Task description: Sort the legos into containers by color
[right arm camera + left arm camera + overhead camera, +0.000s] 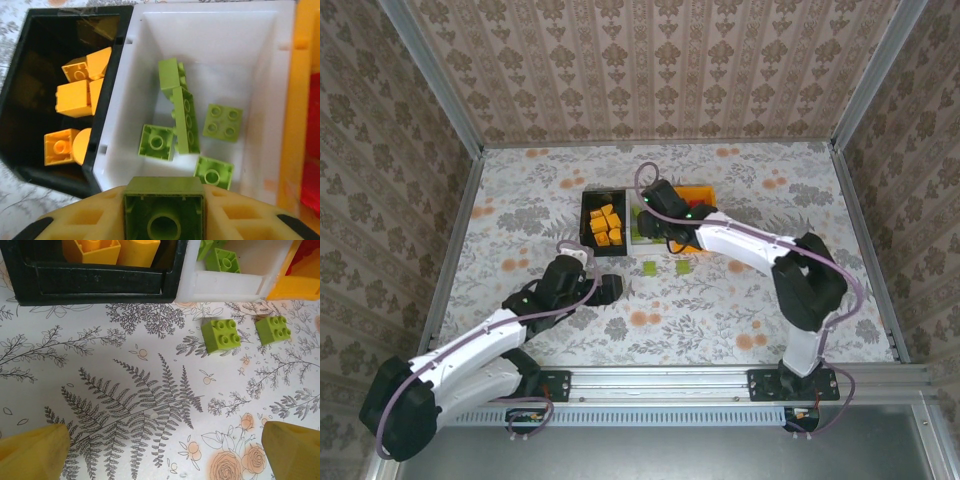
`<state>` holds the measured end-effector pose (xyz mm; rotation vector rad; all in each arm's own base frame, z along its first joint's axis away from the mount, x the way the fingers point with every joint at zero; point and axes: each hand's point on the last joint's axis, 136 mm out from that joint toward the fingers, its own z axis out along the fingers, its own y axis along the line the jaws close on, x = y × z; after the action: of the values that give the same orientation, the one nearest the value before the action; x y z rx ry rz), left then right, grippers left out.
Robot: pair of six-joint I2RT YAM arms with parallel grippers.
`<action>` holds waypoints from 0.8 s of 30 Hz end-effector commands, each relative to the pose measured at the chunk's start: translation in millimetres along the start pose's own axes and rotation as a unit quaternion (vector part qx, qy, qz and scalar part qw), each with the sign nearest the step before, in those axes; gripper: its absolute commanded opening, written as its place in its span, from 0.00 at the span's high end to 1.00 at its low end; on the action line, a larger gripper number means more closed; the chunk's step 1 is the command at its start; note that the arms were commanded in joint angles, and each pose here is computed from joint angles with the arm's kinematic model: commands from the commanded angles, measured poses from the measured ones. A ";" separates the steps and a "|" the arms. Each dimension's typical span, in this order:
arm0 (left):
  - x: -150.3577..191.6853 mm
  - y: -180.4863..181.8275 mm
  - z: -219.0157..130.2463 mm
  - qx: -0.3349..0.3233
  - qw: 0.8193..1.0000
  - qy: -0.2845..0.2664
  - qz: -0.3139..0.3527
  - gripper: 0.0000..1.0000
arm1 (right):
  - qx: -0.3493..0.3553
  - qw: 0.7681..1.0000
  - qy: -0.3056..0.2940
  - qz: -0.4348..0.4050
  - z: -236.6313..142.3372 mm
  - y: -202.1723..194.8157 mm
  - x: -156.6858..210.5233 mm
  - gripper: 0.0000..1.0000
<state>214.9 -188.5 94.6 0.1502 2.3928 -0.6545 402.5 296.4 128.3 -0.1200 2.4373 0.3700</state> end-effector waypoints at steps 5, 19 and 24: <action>-12.8 -6.0 -11.8 0.008 1.000 -0.029 0.002 0.00 | 0.018 1.000 -0.014 -0.006 7.5 5.2 -23.5 0.32; -14.2 1.8 -23.4 -0.001 0.999 -0.053 -0.005 0.00 | 0.050 0.998 -0.008 0.044 -55.1 -63.4 70.3 0.18; -12.9 2.5 -23.1 -0.002 0.999 -0.051 -0.003 0.00 | 0.073 0.996 0.030 0.043 -41.7 -84.0 110.8 0.17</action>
<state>215.5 -177.7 121.1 0.1148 2.2880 -0.6602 306.3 208.4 78.2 -0.0064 2.5285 0.2472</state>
